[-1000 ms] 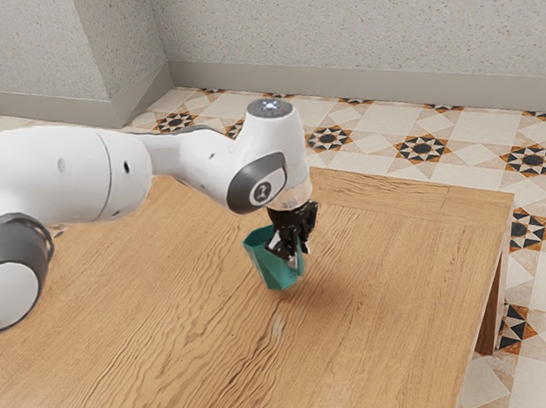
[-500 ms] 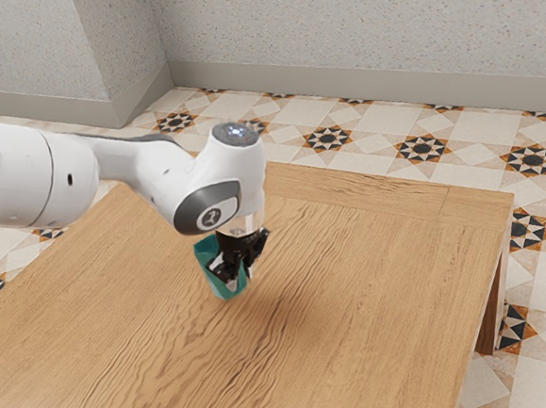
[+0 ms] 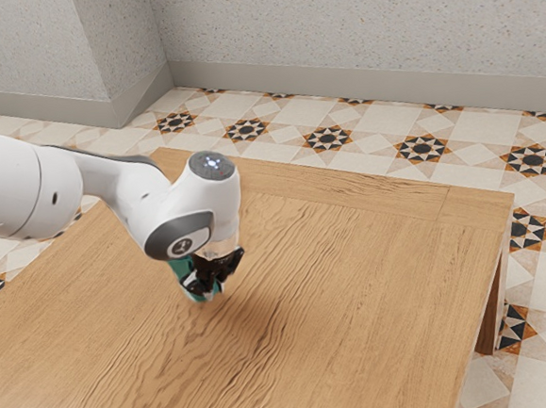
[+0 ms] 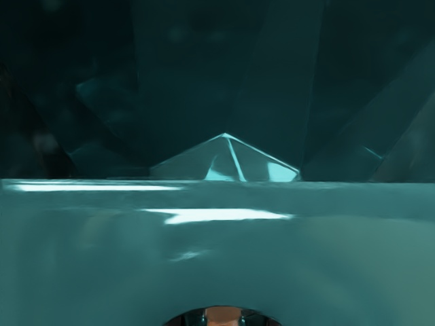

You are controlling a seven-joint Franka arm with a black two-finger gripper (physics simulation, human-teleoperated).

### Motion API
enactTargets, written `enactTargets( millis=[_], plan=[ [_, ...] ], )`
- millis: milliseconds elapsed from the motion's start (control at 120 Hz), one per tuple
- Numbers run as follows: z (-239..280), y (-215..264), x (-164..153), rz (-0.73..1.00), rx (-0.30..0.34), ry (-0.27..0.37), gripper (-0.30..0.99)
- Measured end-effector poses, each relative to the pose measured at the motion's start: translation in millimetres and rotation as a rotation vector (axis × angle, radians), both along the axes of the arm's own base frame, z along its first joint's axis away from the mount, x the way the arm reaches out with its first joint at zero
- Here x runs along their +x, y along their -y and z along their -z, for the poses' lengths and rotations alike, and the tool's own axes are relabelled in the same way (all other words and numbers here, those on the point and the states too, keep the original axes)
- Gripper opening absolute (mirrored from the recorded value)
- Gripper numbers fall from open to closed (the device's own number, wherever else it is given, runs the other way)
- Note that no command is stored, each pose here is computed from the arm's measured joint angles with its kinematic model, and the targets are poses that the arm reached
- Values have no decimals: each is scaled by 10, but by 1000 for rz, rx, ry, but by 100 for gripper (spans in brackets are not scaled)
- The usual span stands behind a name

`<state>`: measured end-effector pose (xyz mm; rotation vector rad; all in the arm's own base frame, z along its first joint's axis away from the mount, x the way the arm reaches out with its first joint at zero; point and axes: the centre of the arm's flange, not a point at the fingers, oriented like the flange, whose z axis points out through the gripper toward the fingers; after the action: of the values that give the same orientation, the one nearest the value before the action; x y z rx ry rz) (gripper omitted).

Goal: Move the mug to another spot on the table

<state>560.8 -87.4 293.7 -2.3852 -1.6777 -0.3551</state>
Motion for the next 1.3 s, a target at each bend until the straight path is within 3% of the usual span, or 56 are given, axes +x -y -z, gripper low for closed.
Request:
enactTargets(
  millis=[333,517,683,942,1300],
  plan=[
    [120,-51,-27,8,-21,24,-2],
    [111,-37,-12,18,-27,41,36],
    [91,-31,-6,18,-33,51,54],
    [-108,44,-217,-9,-86,67,65],
    [-991,216,-267,8,-136,183,68]
  ],
)
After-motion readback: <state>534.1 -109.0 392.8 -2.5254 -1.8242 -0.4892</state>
